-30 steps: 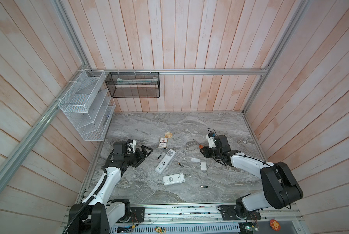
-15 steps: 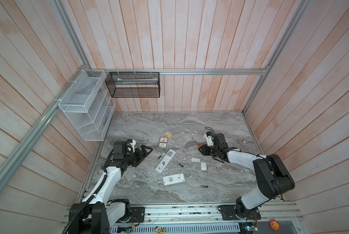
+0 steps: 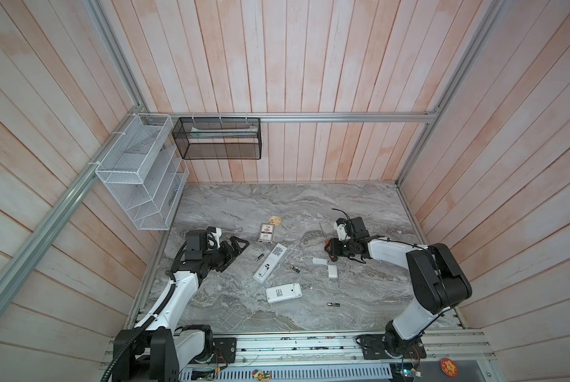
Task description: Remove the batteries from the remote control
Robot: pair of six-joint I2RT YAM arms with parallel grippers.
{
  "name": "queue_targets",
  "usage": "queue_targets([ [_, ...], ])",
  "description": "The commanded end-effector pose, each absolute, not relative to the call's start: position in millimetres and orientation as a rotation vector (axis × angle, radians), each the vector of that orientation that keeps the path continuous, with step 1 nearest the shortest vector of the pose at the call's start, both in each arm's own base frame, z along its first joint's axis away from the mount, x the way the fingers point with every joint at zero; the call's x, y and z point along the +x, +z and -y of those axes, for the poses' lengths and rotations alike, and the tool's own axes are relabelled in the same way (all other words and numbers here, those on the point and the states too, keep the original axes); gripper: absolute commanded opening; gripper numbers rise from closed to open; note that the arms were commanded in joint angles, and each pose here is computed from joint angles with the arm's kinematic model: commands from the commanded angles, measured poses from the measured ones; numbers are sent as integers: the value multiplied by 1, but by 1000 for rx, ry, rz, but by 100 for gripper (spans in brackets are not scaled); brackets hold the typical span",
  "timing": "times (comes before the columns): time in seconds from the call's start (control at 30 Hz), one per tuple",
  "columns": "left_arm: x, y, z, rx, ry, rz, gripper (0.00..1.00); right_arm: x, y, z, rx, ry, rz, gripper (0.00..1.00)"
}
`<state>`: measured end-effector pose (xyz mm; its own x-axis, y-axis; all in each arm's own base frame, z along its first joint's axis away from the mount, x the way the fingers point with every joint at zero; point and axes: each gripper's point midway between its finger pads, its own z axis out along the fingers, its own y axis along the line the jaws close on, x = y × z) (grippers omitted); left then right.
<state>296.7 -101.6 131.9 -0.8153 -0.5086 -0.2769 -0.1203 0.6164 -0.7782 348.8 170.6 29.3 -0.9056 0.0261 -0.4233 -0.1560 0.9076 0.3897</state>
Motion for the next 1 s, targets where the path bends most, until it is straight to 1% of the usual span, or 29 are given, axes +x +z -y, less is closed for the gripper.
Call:
queue_targets([
  [0.0,296,127,99,-518,-1085,-2349,100,334,13,-159,-84,532,-2754,47],
  [0.23,303,127,99,-522,-1094,-2341,100,342,31,-157,-81,538,-2721,55],
  [0.5,307,130,97,-509,-1069,-2337,100,361,59,-157,-72,545,-2654,64],
  [0.73,308,139,92,-463,-1001,-2335,100,382,92,-155,-70,551,-2570,67],
  [0.97,317,160,82,-390,-888,-2291,100,418,152,-142,-84,550,-2342,68],
])
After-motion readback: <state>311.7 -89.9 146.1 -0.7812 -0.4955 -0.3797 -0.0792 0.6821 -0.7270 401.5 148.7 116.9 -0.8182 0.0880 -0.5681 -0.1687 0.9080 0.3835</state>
